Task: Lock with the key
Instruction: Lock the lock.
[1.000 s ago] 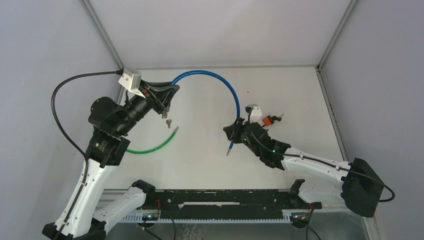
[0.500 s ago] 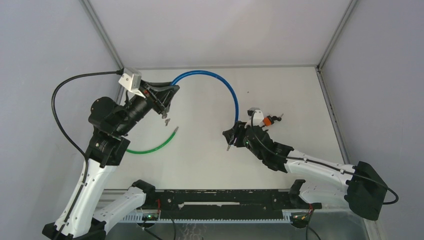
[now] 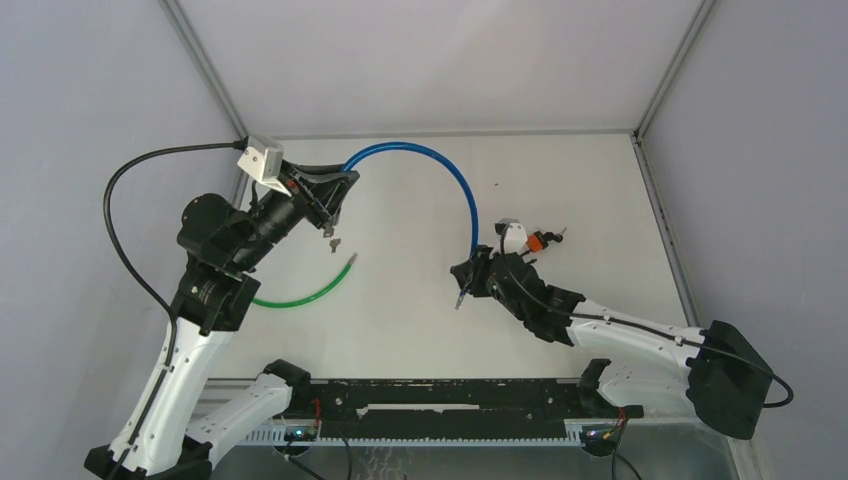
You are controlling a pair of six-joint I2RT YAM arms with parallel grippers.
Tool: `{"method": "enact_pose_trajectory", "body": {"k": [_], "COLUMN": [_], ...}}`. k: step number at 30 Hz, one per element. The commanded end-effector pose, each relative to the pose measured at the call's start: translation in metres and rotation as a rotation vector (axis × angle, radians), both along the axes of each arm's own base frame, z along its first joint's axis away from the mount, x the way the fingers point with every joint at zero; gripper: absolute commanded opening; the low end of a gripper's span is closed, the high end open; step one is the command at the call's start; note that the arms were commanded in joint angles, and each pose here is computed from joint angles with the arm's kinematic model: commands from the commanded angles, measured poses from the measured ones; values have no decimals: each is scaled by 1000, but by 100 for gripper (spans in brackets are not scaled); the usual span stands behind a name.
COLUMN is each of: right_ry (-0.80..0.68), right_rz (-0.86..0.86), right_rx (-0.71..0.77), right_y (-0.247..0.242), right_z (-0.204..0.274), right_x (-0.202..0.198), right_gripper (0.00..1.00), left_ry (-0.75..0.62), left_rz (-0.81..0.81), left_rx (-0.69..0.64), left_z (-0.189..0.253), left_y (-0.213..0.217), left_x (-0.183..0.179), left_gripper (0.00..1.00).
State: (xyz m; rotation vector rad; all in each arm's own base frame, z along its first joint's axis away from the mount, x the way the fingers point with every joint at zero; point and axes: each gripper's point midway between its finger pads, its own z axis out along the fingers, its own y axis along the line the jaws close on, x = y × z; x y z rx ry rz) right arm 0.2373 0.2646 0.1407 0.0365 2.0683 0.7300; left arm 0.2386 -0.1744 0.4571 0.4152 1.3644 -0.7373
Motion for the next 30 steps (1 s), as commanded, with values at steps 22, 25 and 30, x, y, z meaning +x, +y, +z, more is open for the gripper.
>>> {"method": "enact_pose_trajectory", "body": {"k": [22, 25, 30], "right_ry": [-576, -589, -591], "right_rz": [548, 558, 476], "right_rx": [764, 795, 856], "right_y": [-21, -21, -26], "right_z": [242, 251, 265], "right_x": [-79, -81, -72], "right_gripper": [0, 0, 0], "left_ry": [-177, -174, -191], "left_rz": [-286, -319, -321], "left_rx": [-348, -362, -402], "left_z": [11, 6, 1], "left_y": [-21, -27, -29], "left_x": [-60, -64, -64], "left_gripper": [0, 0, 0]}}
